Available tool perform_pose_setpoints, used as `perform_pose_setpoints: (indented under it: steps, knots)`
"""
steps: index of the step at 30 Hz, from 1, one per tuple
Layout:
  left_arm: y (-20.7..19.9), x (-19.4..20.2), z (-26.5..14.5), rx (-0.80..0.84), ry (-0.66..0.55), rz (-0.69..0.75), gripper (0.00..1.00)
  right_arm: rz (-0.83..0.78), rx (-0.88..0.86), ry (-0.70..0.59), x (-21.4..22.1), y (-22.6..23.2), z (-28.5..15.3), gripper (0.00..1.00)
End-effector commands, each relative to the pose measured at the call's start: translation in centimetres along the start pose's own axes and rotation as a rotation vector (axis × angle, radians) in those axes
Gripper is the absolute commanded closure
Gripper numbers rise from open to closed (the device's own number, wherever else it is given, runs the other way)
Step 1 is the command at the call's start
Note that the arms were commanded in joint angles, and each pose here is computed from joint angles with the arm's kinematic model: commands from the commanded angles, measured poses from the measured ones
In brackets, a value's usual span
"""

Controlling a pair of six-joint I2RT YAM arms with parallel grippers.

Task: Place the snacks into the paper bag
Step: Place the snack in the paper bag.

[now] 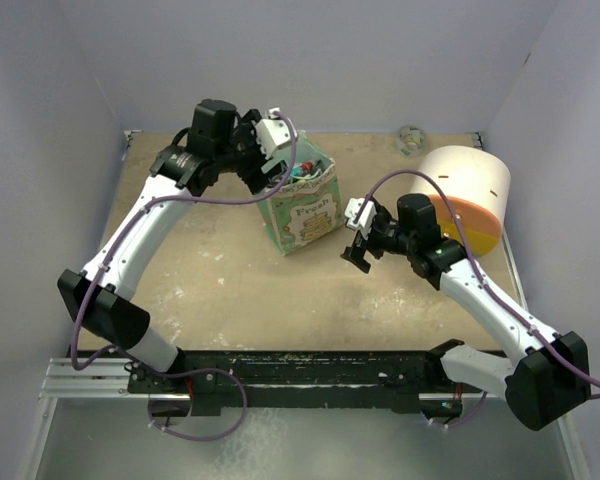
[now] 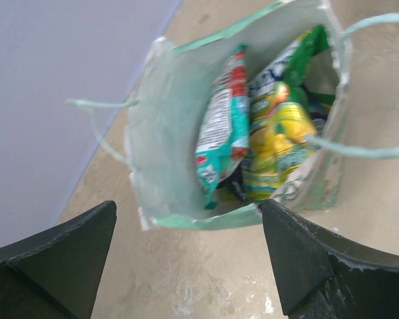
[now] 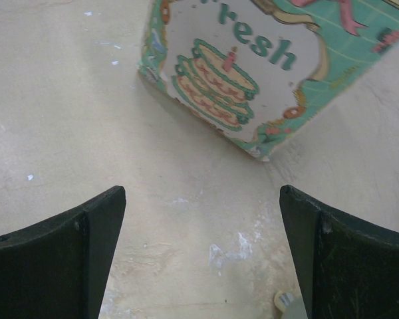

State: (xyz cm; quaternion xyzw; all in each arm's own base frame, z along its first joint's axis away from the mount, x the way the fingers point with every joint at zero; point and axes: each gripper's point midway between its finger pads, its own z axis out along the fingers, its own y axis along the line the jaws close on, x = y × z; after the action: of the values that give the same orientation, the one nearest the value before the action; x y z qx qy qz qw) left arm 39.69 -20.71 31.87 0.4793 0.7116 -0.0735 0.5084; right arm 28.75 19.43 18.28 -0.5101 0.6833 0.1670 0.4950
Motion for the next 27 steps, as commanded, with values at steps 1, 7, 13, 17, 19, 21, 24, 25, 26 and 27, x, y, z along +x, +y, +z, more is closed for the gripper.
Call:
perform_pose_setpoints:
  steps: [1,7,13,17,19,21,24,25,26,27]
  knots:
    - [5.3,-1.6,-4.2,-0.248,-0.128,-0.075,0.04,0.016,0.163,-0.084,-2.8,-3.6,-2.6,0.00]
    - [8.4,0.6,-8.1,-0.462,-0.173,-0.157,0.01,0.096,0.313,-0.140,-4.8,-6.3,-5.9,0.00]
    - [9.6,4.4,-11.8,-0.662,-0.198,-0.299,0.01,0.205,0.567,-0.126,-5.1,-10.7,-8.7,0.00]
    - [9.4,6.9,-12.7,-0.705,-0.195,-0.395,0.01,0.205,0.715,-0.137,-5.9,-13.0,-10.8,0.00]
    - [9.4,8.0,-12.8,-0.714,-0.181,-0.435,0.01,0.202,0.781,-0.130,-6.3,-14.2,-11.8,0.00]
    - [9.4,9.0,-12.9,-0.722,-0.162,-0.466,0.01,0.221,0.833,-0.125,-7.3,-15.4,-12.8,0.00]
    - [9.5,10.4,-13.6,-0.749,-0.140,-0.539,0.01,0.281,0.871,-0.097,-7.3,-16.2,-13.3,0.00]
    - [9.5,10.7,-13.9,-0.755,-0.141,-0.560,0.01,0.296,0.872,-0.086,-7.1,-16.2,-13.3,0.00]
    - [9.4,10.9,-14.3,-0.762,-0.148,-0.573,0.01,0.309,0.869,-0.073,-6.7,-16.1,-13.2,0.00]
    - [9.3,11.1,-14.7,-0.766,-0.156,-0.583,0.01,0.318,0.872,-0.070,-6.5,-16.0,-13.1,0.00]
